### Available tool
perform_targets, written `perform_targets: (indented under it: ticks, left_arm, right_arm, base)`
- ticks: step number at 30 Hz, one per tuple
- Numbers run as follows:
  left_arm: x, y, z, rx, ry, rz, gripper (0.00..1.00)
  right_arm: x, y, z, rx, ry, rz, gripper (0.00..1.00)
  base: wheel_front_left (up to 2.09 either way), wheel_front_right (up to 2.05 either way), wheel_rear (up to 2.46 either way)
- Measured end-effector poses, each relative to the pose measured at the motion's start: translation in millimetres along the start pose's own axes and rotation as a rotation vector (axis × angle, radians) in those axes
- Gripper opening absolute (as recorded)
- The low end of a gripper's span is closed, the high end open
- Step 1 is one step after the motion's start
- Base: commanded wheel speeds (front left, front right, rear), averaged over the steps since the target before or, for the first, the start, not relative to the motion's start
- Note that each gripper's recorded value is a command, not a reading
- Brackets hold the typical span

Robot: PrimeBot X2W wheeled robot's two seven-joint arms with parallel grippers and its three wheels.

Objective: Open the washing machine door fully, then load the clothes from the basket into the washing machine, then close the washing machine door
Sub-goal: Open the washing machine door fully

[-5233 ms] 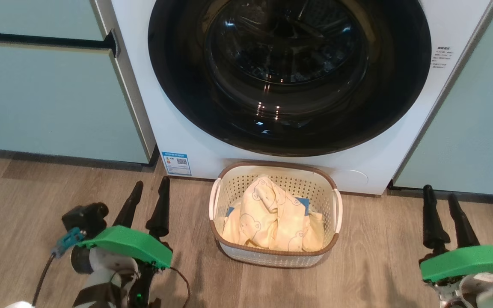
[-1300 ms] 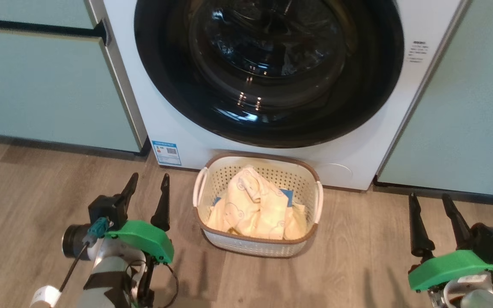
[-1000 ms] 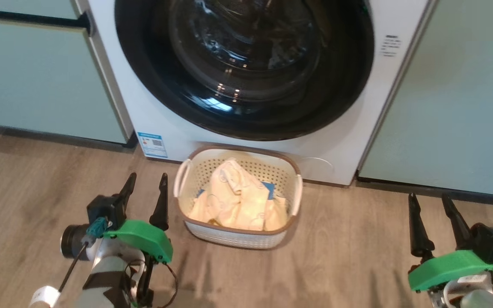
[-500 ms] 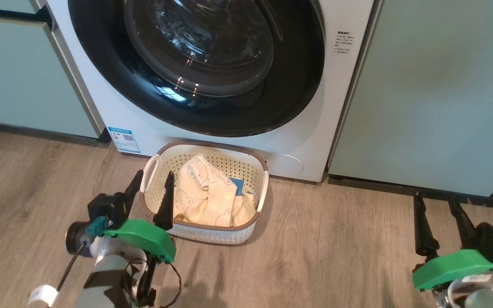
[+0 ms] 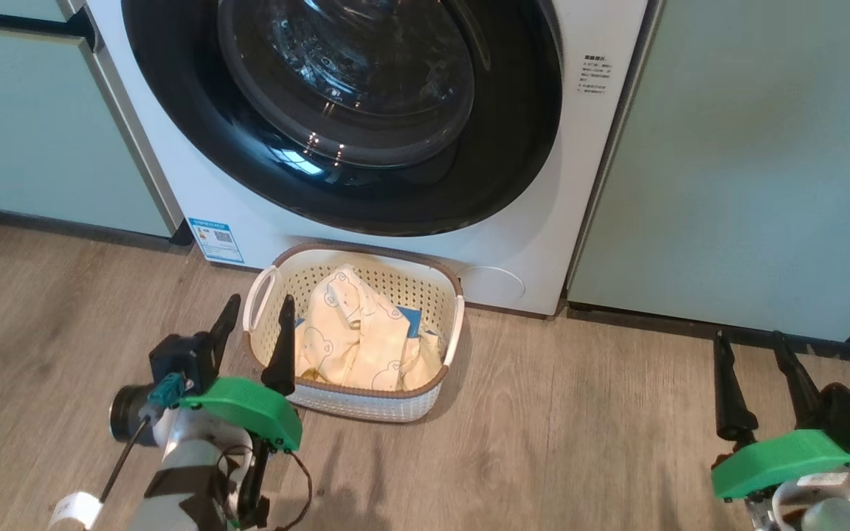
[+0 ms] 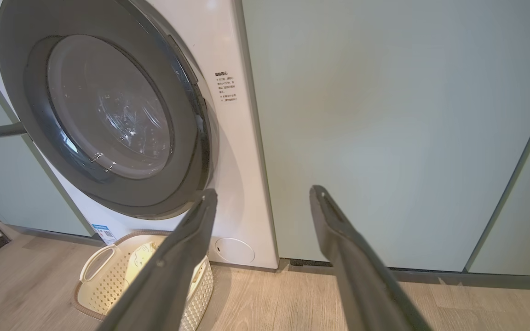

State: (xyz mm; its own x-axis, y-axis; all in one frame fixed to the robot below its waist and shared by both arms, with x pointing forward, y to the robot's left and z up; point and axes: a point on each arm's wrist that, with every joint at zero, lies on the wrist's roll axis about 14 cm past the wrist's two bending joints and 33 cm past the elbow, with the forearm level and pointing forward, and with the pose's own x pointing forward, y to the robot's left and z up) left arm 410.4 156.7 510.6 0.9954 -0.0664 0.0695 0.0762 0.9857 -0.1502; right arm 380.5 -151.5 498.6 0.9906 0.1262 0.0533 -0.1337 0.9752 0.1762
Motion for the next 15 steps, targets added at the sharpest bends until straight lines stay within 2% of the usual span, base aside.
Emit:
perform_targets:
  ticks: [15]
  left_arm:
    - [-1.3,1.0,-0.2,0.0,0.002,0.003,1.0]
  right_arm:
    - [0.4,2.1,2.2,-0.002,-0.007,0.007,1.0]
  base:
    - [0.0,0.0,0.0]
